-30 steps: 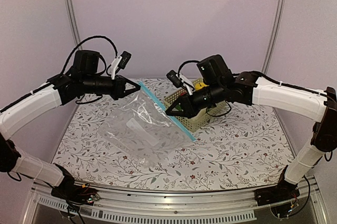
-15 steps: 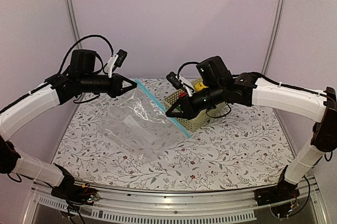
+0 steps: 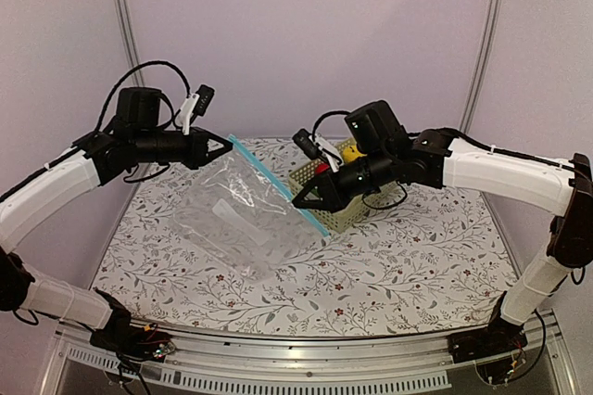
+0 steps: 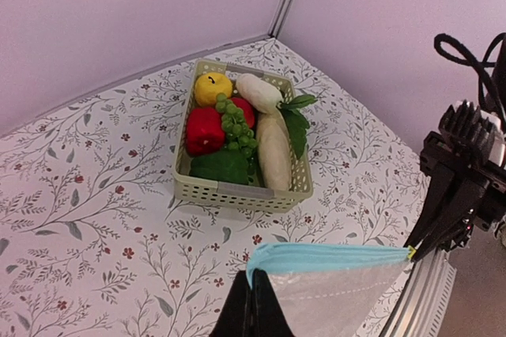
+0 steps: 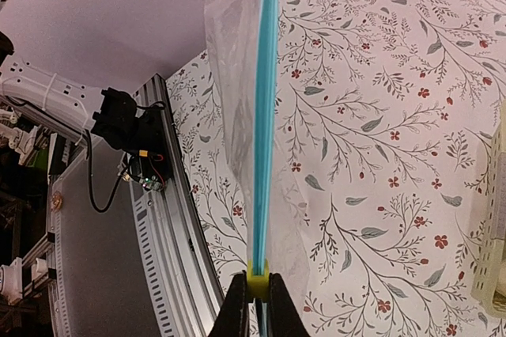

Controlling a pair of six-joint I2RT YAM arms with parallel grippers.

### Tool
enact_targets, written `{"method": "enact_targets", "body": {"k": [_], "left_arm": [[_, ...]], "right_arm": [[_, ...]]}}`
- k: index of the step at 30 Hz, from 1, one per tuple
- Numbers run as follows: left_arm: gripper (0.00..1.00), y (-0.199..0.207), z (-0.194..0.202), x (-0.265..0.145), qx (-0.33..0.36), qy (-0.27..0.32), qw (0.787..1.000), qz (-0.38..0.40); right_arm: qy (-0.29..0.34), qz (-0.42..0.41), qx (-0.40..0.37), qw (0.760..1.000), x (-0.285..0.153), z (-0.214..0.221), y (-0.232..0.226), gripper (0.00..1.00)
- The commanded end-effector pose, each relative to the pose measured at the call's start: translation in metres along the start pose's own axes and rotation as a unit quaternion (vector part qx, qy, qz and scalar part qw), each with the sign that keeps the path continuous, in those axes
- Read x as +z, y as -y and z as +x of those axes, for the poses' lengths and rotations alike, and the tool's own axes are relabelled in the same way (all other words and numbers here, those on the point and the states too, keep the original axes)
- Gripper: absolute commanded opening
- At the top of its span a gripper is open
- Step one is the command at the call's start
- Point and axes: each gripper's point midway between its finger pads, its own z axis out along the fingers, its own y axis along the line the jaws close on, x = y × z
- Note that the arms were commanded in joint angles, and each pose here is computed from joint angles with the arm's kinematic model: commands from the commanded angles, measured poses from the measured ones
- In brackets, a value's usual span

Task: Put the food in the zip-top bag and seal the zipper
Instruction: Unzip the zipper from the zipper food storage bag.

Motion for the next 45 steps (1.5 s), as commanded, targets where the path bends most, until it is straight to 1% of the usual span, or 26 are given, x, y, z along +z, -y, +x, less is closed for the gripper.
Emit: {"method": "enact_targets", "body": {"k": [1, 26, 45], "left_arm": [[0.00, -0.030, -0.014, -0.012, -0.007, 0.033, 0.997, -0.063], [0.00, -0.061, -0.020, -0.028, -0.040, 0.058, 0.991, -0.110], [0.00, -0.074, -0.021, -0.033, -0.054, 0.064, 0.989, -0.121]], "right_arm": [[-0.058, 0.009, 0.023, 0.998, 0.008, 0.034, 0.005, 0.00], [-0.071, 0.022, 0.029, 0.997, 0.011, 0.045, 0.009, 0.00], [-0.078, 0.026, 0.032, 0.996, 0.012, 0.051, 0.012, 0.00]]}}
